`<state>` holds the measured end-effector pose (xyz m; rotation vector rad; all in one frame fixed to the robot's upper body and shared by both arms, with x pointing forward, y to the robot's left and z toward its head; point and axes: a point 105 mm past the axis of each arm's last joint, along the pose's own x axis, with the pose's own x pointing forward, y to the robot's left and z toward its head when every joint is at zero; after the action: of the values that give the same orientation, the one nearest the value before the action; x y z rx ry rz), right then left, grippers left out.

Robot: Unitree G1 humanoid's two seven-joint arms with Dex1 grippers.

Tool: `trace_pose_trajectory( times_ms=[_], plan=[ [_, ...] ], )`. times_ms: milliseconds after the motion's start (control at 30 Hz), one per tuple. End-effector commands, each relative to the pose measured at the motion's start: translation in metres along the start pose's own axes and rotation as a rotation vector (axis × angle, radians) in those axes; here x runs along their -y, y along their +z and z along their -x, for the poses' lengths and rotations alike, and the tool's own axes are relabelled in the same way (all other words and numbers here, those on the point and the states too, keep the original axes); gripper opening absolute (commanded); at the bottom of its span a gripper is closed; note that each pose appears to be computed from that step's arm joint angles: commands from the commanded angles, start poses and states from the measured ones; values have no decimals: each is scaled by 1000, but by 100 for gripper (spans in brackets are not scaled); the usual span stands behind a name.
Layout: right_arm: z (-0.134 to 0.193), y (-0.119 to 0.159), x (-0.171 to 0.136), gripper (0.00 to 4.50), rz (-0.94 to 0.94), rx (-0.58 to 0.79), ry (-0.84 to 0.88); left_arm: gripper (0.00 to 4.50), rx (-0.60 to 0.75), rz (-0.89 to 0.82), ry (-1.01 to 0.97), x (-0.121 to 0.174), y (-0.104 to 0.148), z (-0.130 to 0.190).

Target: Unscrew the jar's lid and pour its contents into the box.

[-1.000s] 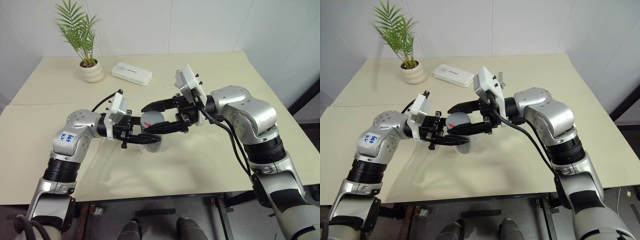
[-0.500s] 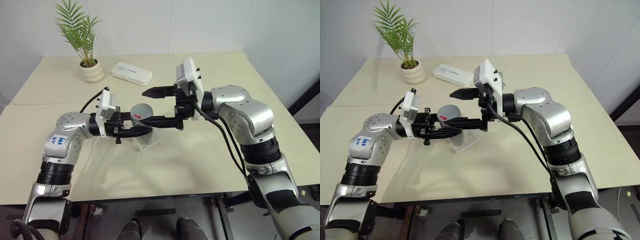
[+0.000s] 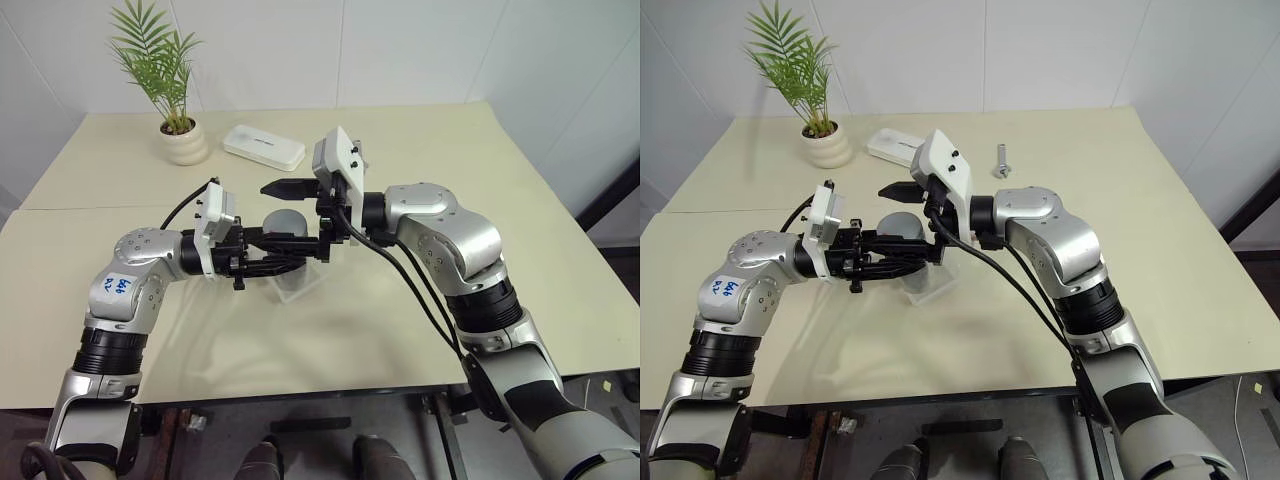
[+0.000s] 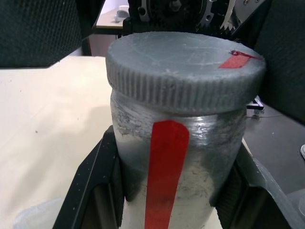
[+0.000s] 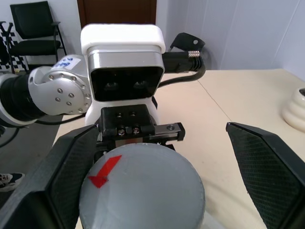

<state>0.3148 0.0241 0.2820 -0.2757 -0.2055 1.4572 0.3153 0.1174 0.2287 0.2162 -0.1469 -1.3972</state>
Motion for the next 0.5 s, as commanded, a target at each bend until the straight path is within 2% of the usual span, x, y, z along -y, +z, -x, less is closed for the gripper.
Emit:
trace_pose_trajectory(
  times_ms=[33,233,500],
  plan=[
    [6,11,12,448,51,12,-40,194,21,-60,-18,4,15,1],
    [43,9,39,448,51,-26,-117,194,19,-56,-15,4,15,2],
    [94,1,43,448,45,-83,-120,194,3,-54,-14,4,13,7]
  ],
)
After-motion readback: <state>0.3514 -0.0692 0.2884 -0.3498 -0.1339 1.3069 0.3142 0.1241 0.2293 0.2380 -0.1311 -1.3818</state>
